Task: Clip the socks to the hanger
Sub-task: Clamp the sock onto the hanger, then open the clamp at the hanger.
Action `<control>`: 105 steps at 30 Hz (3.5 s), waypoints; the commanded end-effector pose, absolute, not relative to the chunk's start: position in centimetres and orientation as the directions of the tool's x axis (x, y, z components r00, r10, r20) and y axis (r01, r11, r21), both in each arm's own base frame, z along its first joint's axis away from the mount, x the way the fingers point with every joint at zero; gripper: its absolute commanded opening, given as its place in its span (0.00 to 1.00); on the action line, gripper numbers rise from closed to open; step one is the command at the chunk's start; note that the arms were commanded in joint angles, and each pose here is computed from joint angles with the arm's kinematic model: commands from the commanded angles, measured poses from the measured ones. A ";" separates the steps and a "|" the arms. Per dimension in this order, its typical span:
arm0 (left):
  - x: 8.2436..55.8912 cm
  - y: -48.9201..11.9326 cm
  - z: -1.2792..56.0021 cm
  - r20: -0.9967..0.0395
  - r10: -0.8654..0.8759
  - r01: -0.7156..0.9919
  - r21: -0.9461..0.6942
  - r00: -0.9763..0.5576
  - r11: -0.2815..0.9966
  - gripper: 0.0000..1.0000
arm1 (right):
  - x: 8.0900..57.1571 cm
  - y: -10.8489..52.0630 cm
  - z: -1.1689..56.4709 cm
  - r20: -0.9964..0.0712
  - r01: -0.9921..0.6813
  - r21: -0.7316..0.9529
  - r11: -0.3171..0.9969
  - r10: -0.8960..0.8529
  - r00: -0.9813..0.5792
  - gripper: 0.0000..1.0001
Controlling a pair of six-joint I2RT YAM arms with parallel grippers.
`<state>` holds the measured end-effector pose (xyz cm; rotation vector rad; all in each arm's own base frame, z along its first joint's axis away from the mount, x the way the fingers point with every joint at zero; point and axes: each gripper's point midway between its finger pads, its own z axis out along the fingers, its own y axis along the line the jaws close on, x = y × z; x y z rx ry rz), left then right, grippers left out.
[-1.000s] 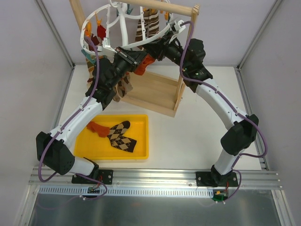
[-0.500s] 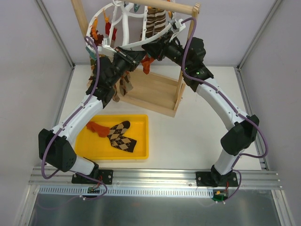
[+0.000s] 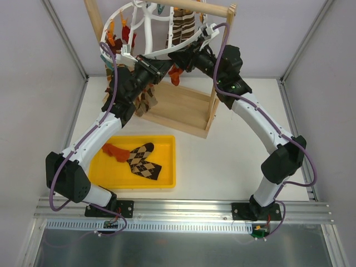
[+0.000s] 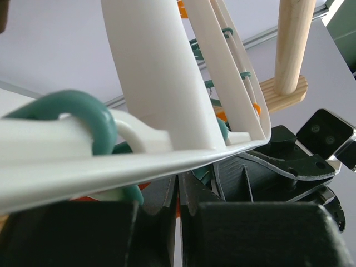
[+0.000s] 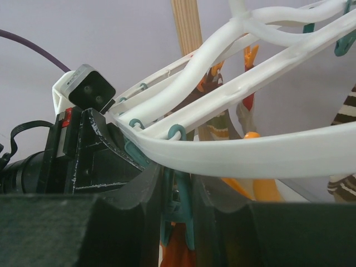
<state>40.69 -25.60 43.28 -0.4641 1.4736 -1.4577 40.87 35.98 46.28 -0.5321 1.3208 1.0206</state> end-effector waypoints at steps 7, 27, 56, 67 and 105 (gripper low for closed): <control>40.0 -25.1 46.3 -0.356 -0.824 0.428 -0.890 -0.441 0.156 0.00 | 39.5 35.4 48.3 -0.957 -0.821 0.145 0.552 0.289 0.025 0.01; 40.1 -24.7 46.0 -0.365 -0.833 0.426 -0.887 -0.415 0.177 0.00 | 37.1 33.9 49.3 -0.971 -0.827 0.116 0.551 0.239 0.024 0.84; 33.9 -19.9 48.0 -0.780 -0.617 0.537 -0.568 -0.107 0.624 0.86 | 35.0 26.9 48.0 -0.989 -0.685 0.135 0.716 0.145 -0.043 1.00; 35.8 -13.7 47.7 -0.888 -0.456 0.240 -0.431 0.057 0.870 0.84 | 34.0 25.9 46.5 -0.996 -0.689 0.045 0.723 0.082 0.020 0.98; 41.8 -12.2 46.4 -0.998 -0.064 0.083 -0.062 0.025 0.995 0.65 | 36.3 26.2 47.1 -0.998 -0.652 0.019 0.758 0.057 0.037 0.89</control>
